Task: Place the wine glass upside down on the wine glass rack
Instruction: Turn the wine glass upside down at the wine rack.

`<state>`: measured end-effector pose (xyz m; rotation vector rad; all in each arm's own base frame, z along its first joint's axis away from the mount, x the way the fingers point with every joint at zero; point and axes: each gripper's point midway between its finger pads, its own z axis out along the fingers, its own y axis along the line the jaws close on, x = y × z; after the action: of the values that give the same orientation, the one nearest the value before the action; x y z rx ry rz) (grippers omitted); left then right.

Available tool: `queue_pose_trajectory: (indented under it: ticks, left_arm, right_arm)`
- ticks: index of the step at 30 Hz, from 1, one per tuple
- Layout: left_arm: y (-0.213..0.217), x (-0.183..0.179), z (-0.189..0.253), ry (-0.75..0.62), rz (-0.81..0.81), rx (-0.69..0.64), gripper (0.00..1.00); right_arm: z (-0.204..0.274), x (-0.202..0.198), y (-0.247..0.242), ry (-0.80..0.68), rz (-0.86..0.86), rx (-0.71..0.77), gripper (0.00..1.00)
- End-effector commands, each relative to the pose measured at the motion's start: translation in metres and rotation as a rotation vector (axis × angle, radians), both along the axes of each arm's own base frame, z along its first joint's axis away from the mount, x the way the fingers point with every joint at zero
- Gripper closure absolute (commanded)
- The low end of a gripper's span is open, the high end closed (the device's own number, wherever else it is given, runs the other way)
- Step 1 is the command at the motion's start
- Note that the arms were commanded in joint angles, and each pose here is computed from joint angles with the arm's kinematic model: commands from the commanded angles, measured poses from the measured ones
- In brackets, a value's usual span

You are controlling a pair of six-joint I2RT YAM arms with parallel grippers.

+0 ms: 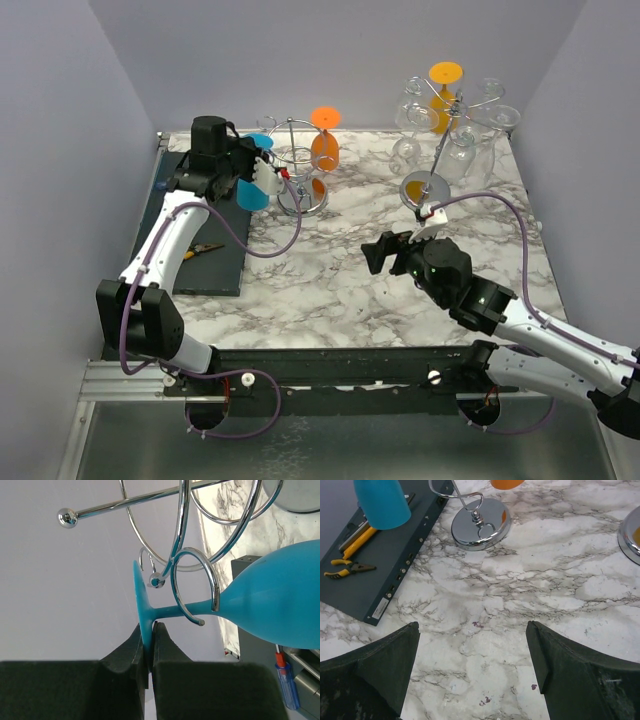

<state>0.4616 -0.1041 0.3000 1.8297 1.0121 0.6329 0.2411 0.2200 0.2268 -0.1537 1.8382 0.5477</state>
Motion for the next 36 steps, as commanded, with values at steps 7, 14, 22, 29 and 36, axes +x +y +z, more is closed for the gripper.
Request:
queue_pose_trajectory:
  ticks: [7, 14, 22, 29, 36]
  left_arm:
    - [-0.005, -0.02, 0.004, -0.019, -0.038, 0.016, 1.0]
    - [0.011, -0.018, 0.011, -0.015, 0.07, -0.002, 1.0]
    - [-0.002, -0.051, 0.016, 0.011, -0.042, -0.013, 1.0]
    - [-0.006, -0.062, 0.005, 0.014, -0.104, 0.036, 1.0]
    - [-0.019, -0.051, 0.007, 0.012, -0.135, 0.047, 1.0]
  right_arm:
    - [0.014, 0.004, -0.008, -0.033, -0.038, 0.006, 0.06]
    - [0.022, 0.004, -0.008, -0.045, -0.032, 0.008, 0.06]
    - [0.023, 0.002, -0.012, -0.046, -0.04, 0.021, 0.06]
    - [0.024, 0.001, -0.014, -0.044, -0.046, 0.028, 0.06]
    - [0.025, 0.001, -0.015, -0.045, -0.051, 0.029, 0.06]
